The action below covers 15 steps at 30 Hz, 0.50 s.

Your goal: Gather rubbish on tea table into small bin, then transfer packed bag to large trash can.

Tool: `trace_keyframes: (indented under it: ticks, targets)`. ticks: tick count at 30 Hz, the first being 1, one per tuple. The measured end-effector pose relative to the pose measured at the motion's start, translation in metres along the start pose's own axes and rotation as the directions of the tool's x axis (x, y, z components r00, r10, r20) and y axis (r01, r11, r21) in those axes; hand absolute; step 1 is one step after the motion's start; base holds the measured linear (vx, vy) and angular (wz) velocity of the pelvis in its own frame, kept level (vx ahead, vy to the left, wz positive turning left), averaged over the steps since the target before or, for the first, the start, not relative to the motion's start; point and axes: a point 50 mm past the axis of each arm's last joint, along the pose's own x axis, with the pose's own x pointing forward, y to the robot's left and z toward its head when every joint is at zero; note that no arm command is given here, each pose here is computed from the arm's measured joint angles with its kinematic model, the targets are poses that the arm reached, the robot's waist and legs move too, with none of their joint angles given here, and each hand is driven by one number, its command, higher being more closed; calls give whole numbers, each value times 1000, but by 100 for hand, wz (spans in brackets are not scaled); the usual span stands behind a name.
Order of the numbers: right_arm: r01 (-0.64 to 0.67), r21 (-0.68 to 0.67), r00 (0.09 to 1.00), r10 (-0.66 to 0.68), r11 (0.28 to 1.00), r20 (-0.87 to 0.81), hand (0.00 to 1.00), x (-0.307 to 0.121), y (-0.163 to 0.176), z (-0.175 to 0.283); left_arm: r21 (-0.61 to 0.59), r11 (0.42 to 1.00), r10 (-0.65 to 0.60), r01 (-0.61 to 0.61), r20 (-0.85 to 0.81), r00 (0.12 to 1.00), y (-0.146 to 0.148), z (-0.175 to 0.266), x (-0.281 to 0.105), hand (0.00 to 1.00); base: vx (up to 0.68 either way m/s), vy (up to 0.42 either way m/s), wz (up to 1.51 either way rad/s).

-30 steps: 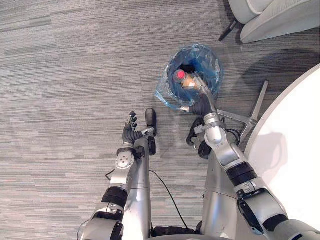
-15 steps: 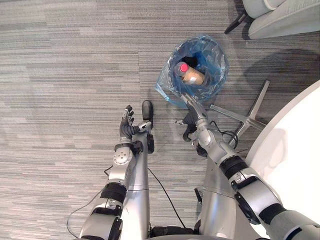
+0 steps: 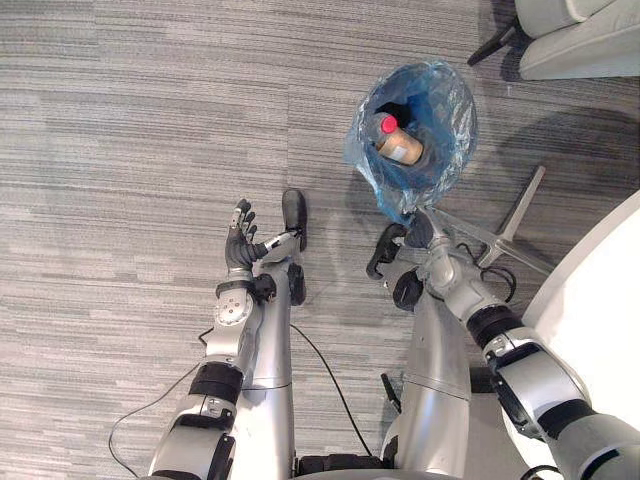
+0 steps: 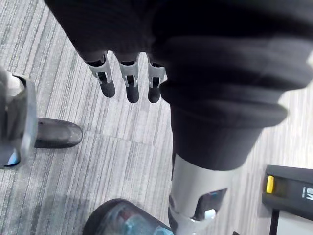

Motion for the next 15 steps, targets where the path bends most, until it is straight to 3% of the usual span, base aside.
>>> trace_keyframes:
  ticks: [5,8,15]
  targets:
    - [99,34,992,-101,995,70,100,23,-41,28,-63,998,-19,19,2,1000,-17,0,-2,0,-74,28,-7]
    - [86,93,989,-97,992,115,100,25,-34,48,-51,999,-1,1,-15,1000,-11,-4,-2,0,-74,15,11]
    - [115,234,986,-140,965,93,100,17,-34,45,-53,998,17,-18,-17,1000,-6,-3,-1,0,-50,3,-4]
